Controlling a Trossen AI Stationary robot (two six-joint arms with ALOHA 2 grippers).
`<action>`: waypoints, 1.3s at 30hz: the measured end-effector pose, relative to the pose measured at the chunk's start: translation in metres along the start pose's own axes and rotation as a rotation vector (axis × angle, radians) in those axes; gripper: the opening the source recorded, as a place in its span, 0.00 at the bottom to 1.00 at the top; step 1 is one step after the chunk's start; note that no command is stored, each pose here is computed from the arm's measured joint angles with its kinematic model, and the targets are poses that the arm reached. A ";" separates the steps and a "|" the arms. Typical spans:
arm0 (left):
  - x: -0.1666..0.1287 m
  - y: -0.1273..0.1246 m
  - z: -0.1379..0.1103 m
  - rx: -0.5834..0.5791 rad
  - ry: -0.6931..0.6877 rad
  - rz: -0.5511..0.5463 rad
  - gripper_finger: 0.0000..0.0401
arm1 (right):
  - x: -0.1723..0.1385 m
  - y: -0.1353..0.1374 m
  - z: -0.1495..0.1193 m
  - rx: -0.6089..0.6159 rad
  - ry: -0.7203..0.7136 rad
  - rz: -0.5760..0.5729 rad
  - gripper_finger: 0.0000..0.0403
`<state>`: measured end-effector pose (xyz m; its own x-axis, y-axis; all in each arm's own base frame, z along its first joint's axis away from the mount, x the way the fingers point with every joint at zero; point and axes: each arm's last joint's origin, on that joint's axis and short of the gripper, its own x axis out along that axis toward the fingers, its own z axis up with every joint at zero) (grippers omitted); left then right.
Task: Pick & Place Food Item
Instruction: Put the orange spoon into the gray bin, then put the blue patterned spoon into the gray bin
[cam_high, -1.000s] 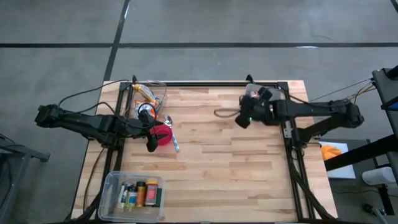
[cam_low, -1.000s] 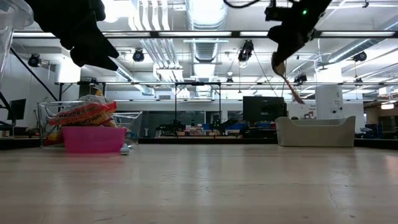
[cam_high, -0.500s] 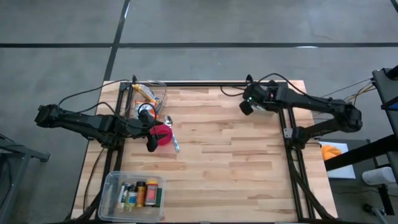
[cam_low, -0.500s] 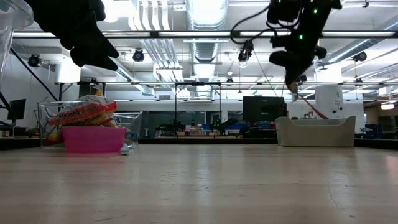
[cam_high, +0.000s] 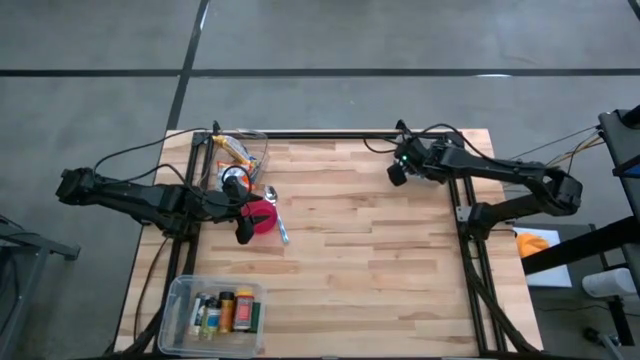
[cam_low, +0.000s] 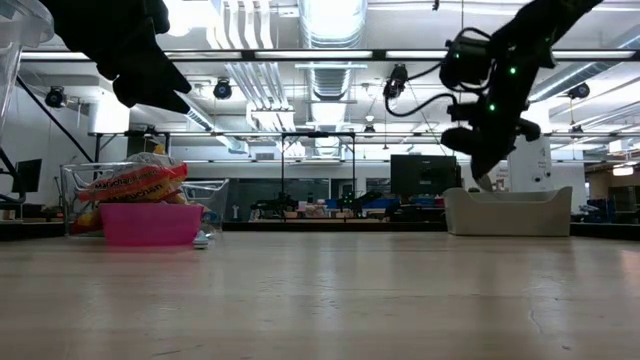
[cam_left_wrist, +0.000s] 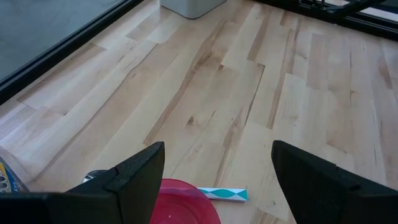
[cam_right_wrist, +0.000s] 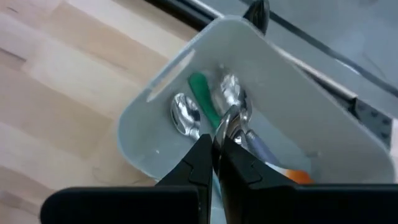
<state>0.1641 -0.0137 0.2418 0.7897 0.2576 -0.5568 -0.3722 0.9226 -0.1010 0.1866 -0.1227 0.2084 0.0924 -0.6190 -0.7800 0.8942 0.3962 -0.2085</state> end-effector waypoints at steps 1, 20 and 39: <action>0.000 0.000 0.000 0.000 0.000 0.000 0.74 | 0.003 -0.001 -0.002 0.006 0.006 0.006 0.02; 0.000 0.000 0.000 0.000 0.000 0.000 0.74 | 0.014 -0.003 -0.010 0.031 0.021 0.036 0.22; 0.000 0.000 0.000 0.000 0.000 0.000 0.74 | 0.012 0.001 -0.004 0.073 -0.013 0.106 0.51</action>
<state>0.1642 -0.0137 0.2419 0.7898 0.2578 -0.5566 -0.3723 0.9226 -0.1010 0.1867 -0.1275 0.1968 0.1935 -0.5848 -0.7877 0.9084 0.4101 -0.0813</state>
